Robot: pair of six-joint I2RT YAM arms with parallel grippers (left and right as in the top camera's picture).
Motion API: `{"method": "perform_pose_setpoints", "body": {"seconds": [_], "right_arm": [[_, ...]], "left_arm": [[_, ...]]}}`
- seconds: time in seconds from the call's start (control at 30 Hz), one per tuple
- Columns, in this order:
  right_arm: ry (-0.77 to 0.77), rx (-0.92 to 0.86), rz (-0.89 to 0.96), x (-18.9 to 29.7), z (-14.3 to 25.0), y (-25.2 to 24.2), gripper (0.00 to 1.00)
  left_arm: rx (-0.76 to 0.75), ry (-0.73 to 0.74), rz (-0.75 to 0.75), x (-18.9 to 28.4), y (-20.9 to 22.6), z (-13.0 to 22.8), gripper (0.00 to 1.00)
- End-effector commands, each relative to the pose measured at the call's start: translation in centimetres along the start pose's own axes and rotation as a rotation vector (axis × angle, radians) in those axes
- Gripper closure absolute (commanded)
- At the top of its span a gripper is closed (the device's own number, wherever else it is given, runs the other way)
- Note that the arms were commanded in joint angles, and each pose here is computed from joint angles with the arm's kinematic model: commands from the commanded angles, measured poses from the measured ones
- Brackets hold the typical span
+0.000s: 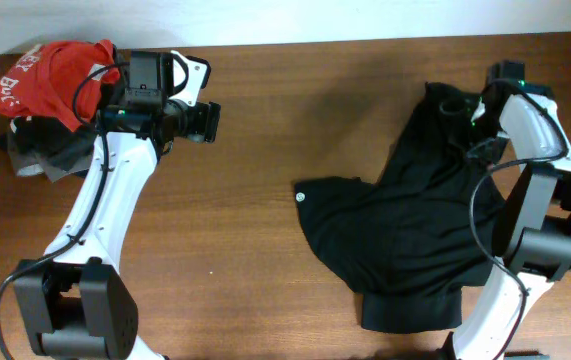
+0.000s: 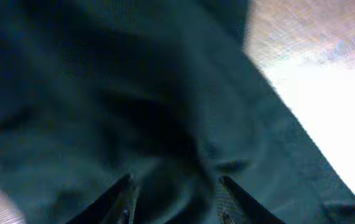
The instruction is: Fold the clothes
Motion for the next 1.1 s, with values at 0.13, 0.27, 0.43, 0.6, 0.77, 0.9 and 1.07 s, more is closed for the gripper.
{"method": "perform_pose_setpoints", "body": {"seconds": [0.13, 0.27, 0.43, 0.6, 0.77, 0.9, 1.07], "right_arm": [[-0.110, 0.123, -0.048, 2.9, -1.4, 4.4, 0.53], [-0.068, 0.114, 0.008, 0.6, -1.3, 5.2, 0.54], [-0.028, 0.072, 0.131, -2.0, -1.2, 4.7, 0.54], [-0.024, 0.039, 0.179, -3.1, -1.3, 4.3, 0.51], [-0.031, 0.032, 0.174, -4.0, -1.6, 4.4, 0.50], [-0.008, 0.033, 0.141, -4.7, -1.4, 4.6, 0.84], [-0.067, 0.036, 0.034, -2.1, -2.4, 5.9, 0.96]], "left_arm": [[-0.017, -0.009, 0.000, 0.0, 0.0, -0.5, 0.23], [-0.016, 0.000, 0.000, -0.4, 0.0, -0.3, 0.23], [-0.014, 0.014, -0.001, -0.9, 0.1, -0.1, 0.23], [-0.014, 0.018, -0.001, -1.1, 0.1, 0.0, 0.23], [-0.014, 0.018, -0.001, -1.1, 0.1, 0.0, 0.23], [-0.014, 0.018, -0.002, -1.1, 0.1, 0.0, 0.23], [-0.016, 0.001, -0.007, -1.1, 0.2, -0.3, 0.23]]}}
Point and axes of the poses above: each gripper's point midway between its finger pads, its own x axis back along the fingers, its own y axis along the line the jaws close on, z = x × y, the point moved 8 cm from there along x, back along the fingers, and after that the axes turned 14 degrees about x, right-handed, at the moved point
